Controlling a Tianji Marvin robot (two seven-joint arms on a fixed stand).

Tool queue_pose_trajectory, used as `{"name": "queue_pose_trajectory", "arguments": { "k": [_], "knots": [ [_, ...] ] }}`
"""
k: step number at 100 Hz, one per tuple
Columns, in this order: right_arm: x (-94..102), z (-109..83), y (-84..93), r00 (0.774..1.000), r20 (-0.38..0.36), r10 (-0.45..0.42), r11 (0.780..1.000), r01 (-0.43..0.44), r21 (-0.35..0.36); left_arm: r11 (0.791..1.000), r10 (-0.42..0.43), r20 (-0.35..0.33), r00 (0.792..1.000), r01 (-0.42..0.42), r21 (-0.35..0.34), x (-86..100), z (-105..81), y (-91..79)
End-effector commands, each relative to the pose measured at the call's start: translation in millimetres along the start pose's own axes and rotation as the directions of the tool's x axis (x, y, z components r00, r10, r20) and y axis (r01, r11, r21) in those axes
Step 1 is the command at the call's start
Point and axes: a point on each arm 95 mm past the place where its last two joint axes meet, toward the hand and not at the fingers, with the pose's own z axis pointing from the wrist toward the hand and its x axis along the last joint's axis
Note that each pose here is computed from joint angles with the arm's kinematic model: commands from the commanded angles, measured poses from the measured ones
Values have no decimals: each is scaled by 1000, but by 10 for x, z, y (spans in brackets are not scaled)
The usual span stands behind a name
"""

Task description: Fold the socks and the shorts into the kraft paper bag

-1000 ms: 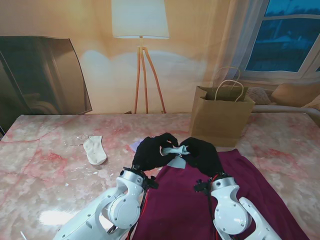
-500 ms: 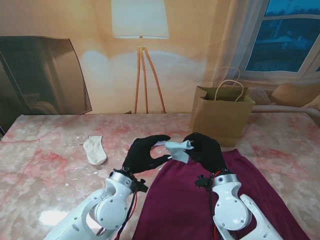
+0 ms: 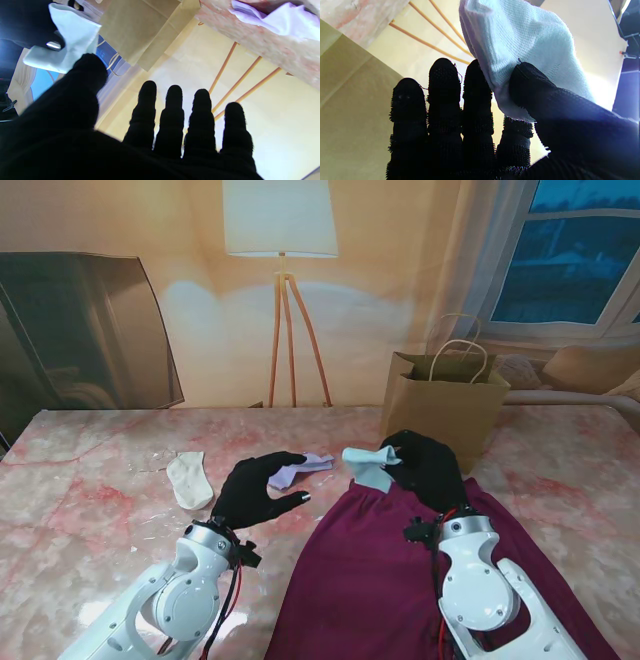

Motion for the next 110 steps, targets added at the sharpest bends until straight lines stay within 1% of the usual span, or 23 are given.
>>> {"name": "queue_pose_trajectory", "arguments": {
  "k": [1, 21, 33, 58, 76, 99, 110],
  "knots": [
    [48, 24, 77, 1000, -14, -16, 1000, 16, -9, 1000, 9, 13, 1000, -9, -3, -50, -32, -35],
    [12, 85, 255, 998, -7, -55, 998, 55, -21, 999, 33, 35, 999, -32, -3, -130, -86, -108],
    [-25, 88, 365, 997, 2, -79, 997, 79, -25, 999, 38, 46, 998, -37, -6, -118, -157, -179],
    [-52, 58, 670, 990, 12, -138, 988, 138, -68, 999, 46, 57, 997, -45, -7, -123, -181, -210],
    [-18, 6, 930, 981, 25, -191, 974, 193, -115, 999, 40, 69, 997, -40, -4, -149, -192, -190],
    [14, -52, 1171, 972, 48, -232, 956, 237, -171, 999, 45, 75, 996, -45, -10, -187, -192, -158],
    [2, -30, 1304, 960, 60, -274, 941, 281, -189, 999, 48, 77, 996, -48, -11, -194, -197, -156]
  ]
}}
